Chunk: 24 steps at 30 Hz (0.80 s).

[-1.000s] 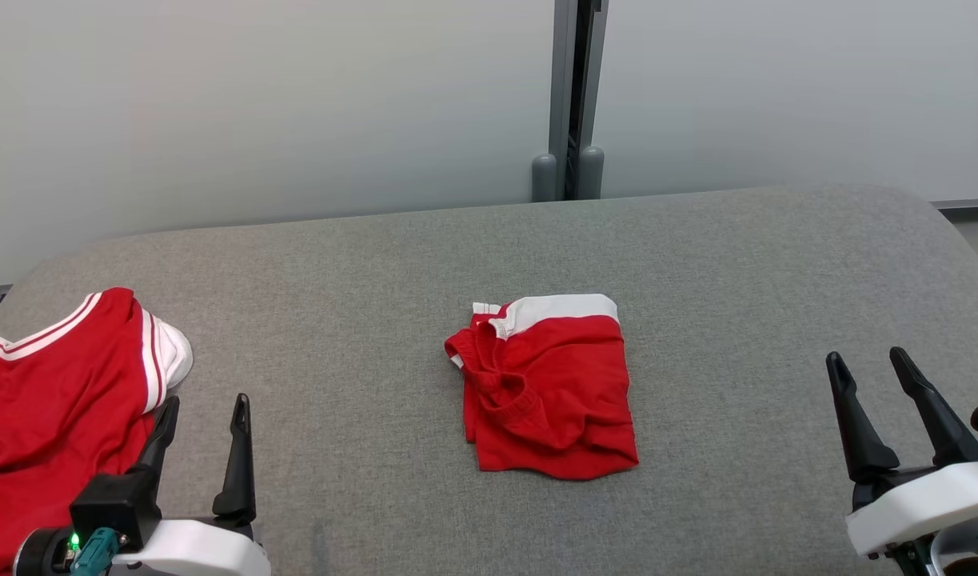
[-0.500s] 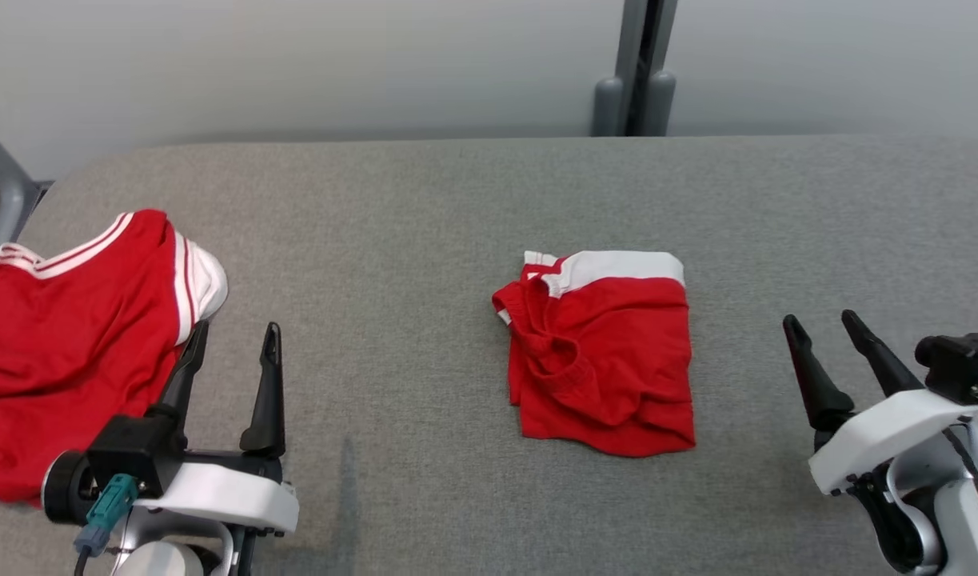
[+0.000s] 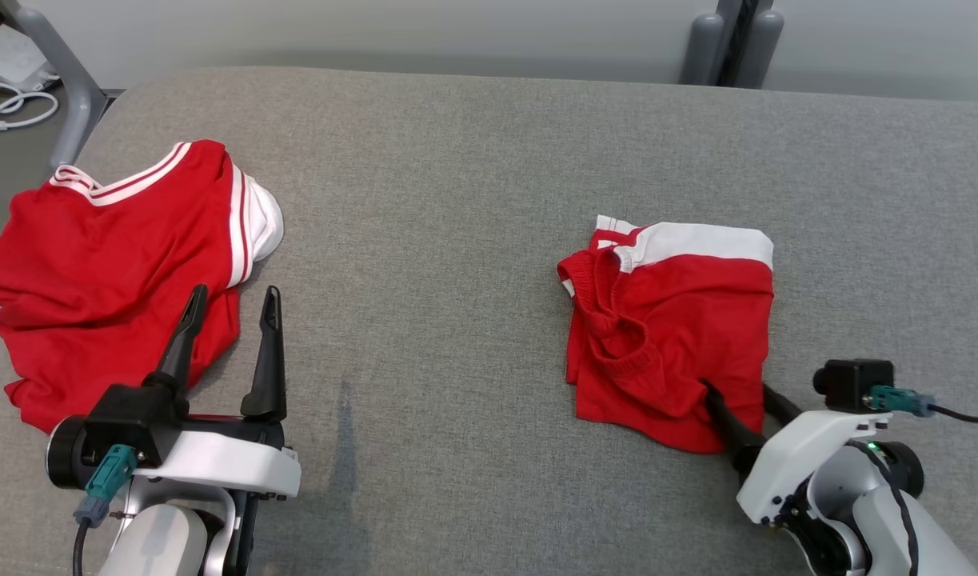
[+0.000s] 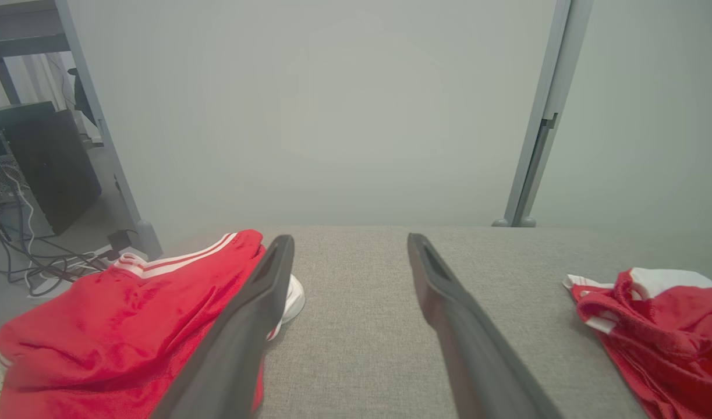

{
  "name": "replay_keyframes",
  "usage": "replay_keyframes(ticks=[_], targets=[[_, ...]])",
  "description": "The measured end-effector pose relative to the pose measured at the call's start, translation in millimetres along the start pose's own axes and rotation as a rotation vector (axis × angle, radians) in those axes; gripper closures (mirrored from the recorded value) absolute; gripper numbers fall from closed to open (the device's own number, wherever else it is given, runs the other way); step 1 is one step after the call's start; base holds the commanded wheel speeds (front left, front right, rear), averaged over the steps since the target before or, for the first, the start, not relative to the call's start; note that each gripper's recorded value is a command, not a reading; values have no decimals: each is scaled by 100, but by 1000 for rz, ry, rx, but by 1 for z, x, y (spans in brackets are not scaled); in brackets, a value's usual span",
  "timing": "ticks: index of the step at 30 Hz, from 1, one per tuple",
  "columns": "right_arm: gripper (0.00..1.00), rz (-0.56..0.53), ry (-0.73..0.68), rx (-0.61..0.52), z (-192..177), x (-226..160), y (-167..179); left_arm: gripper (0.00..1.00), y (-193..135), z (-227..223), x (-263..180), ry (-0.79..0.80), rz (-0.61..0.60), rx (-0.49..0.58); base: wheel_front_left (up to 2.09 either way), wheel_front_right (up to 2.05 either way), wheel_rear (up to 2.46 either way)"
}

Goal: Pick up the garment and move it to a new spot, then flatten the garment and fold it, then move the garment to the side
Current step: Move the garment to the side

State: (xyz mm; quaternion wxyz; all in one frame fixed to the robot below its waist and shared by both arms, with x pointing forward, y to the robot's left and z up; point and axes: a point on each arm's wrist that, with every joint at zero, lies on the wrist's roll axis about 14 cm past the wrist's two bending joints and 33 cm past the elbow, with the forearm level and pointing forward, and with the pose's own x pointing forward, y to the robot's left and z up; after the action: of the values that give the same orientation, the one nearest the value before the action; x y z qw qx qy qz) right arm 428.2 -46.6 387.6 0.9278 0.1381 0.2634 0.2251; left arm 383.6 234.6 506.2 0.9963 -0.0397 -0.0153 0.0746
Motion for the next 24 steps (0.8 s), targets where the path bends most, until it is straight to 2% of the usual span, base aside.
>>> replay_keyframes(ticks=[4,5,6,7,8,16,24], targets=[[0,42,106,59,-18,2,12,0,-1,-2,3,1,-1,-1,0,0,0],[15,50,119,61,-19,2,13,0,-2,-4,4,4,-4,-2,0,0,0],[47,53,122,61,-19,1,13,0,-3,-4,4,4,-7,-5,0,0,0],[67,54,124,62,-19,0,12,0,-5,-4,6,3,-11,-6,0,0,0],[100,54,121,65,-18,-1,12,0,-6,-4,7,0,-15,-7,0,0,0],[100,29,93,59,-11,-10,-3,0,-21,-5,16,-4,-59,-15,0,0,0],[100,-27,83,-86,17,-17,-43,0,-54,-7,41,-21,-149,-26,0,0,0]])
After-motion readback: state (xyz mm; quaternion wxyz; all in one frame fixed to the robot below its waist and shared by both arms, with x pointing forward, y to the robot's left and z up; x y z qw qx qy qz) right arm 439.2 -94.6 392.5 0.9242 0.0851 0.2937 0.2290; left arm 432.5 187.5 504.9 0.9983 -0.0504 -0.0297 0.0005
